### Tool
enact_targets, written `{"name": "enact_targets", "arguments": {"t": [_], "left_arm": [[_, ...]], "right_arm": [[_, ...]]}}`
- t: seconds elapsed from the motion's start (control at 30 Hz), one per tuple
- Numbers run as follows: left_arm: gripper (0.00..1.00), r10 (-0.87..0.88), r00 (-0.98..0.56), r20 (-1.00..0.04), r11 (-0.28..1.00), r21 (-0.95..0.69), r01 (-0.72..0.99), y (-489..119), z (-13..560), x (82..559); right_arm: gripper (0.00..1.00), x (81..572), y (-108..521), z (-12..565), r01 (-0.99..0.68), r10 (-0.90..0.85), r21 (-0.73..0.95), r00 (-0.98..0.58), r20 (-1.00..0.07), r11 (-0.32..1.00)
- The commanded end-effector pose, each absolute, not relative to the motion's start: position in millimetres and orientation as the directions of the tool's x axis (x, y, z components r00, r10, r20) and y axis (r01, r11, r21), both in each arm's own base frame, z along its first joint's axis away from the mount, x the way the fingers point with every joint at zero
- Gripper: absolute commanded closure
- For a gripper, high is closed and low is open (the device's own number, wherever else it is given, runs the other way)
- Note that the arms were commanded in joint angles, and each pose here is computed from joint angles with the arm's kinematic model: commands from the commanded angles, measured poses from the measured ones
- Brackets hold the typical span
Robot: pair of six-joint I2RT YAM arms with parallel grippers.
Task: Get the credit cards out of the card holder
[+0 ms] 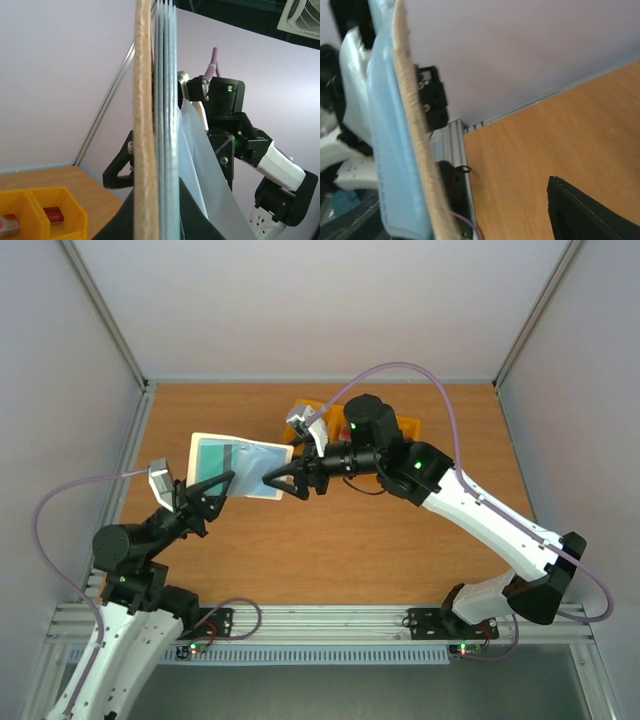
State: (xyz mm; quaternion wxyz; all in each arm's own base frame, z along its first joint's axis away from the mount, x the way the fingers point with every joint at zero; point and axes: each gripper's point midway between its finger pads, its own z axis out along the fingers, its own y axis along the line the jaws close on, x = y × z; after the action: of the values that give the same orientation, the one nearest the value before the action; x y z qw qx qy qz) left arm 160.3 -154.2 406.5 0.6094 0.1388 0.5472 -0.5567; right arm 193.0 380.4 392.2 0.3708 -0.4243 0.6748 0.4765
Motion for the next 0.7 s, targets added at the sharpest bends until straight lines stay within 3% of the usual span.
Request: {"name": "enact_targets", "arguments": {"t": [0.0,0.2,0.33,0.37,0.43,0.47,0.53,0.67], "left_arm": [[1.0,-0.547,-0.146,-0.824,0.32,-0.367,0.873,-151.3,420.8,145.8],[1.0,-0.539,-0.154,-0.828,0.315,-0.368,0.875,-152.4,413.8,144.0],[0.98,-0.51,-0.155,-0.846,0.314,-0.351,0.882,-155.5,408.0,140.6],[0.89,-0.494,-0.151,-0.856,0.319,-0.34,0.884,-156.6,405.2,139.3],[0.58,-0.453,-0.155,-0.878,0.336,-0.33,0.882,-158.9,398.0,137.4],[0.49,-0.43,-0.164,-0.888,0.345,-0.33,0.879,-160.0,394.2,136.7],[0.47,-0.368,-0.155,-0.917,0.362,-0.294,0.884,-163.2,387.6,133.2],[0.54,-0.253,-0.233,-0.939,0.33,-0.31,0.892,-172.5,366.1,124.9]], "right_arm": [[0.38,162.9,396.9,395.3,-0.917,-0.265,0.398,-0.38,-0.886,-0.017],[0.96,154.9,394.9,398.1,-0.927,-0.265,0.369,-0.34,-0.902,-0.066],[0.99,155.4,384.9,398.2,-0.948,-0.275,0.316,-0.296,-0.915,-0.029],[0.99,156.9,380.4,396.3,-0.955,-0.286,0.297,-0.281,-0.916,-0.012],[0.99,157.3,368.9,394.2,-0.964,-0.304,0.265,-0.254,-0.918,0.006],[0.99,155.0,362.9,394.3,-0.967,-0.312,0.255,-0.241,-0.919,-0.004],[0.99,151.6,347.5,397.2,-0.97,-0.318,0.241,-0.219,-0.922,-0.029],[0.99,148.8,323.0,400.1,-0.957,-0.326,0.279,-0.24,-0.914,-0.077]]}}
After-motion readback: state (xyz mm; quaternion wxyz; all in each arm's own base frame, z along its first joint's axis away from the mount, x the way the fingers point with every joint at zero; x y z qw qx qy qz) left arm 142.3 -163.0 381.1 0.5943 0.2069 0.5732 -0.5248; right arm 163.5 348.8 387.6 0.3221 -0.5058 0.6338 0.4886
